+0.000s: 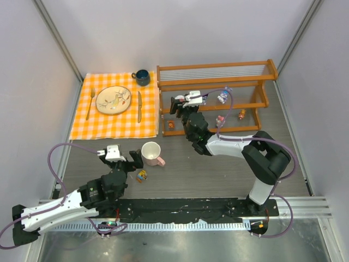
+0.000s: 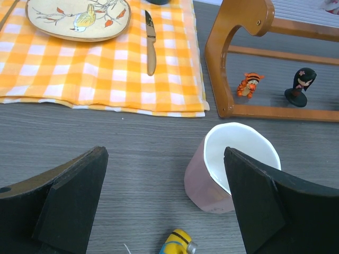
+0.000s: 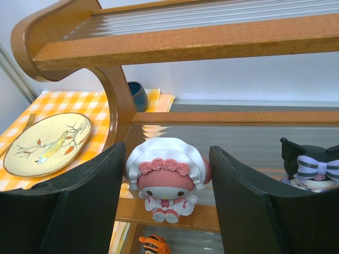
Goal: Place and organize the plastic toys onto the shelf
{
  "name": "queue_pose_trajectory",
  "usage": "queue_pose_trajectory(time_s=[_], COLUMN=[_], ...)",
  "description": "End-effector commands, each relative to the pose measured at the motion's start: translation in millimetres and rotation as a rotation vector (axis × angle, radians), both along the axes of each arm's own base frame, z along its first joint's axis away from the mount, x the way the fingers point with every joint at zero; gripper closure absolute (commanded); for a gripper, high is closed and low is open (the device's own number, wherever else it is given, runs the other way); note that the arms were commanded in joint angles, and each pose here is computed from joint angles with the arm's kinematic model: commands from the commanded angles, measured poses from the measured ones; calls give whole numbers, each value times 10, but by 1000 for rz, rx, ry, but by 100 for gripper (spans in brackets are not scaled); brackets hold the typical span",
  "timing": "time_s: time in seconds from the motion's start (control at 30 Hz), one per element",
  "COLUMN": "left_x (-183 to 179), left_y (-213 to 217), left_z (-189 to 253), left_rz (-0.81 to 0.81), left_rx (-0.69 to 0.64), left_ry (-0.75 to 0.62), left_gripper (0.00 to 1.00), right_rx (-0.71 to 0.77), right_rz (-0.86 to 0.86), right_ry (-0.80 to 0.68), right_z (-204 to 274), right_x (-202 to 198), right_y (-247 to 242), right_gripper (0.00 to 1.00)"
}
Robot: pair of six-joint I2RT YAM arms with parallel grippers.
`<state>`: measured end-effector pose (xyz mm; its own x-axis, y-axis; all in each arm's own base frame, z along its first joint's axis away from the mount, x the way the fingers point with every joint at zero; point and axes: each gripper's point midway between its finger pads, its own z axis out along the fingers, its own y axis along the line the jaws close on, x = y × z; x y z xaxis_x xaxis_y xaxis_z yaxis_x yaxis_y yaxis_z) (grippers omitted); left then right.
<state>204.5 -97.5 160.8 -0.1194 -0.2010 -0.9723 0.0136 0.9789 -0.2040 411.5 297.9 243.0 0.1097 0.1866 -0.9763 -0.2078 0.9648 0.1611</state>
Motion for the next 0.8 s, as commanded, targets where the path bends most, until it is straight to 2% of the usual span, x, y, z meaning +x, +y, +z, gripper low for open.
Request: queue_pose_trajectory(time_s=[0.0, 0.17, 0.77], left_x=[25, 20, 28], left_y=[9, 20, 16], left_z=[80, 81, 63], left_rz=[22, 21, 22], left_rx=[-52, -58, -54], left_ry=[-24, -26, -24], left_gripper=[4, 3, 3], right_rx=[136, 113, 105], right_rz=[-4, -11, -17], right_ry=[-155, -196, -199], right_z=[548, 505, 357], right_x=[35, 65, 257], right_y=[13, 10, -67], right_gripper=[99, 99, 99])
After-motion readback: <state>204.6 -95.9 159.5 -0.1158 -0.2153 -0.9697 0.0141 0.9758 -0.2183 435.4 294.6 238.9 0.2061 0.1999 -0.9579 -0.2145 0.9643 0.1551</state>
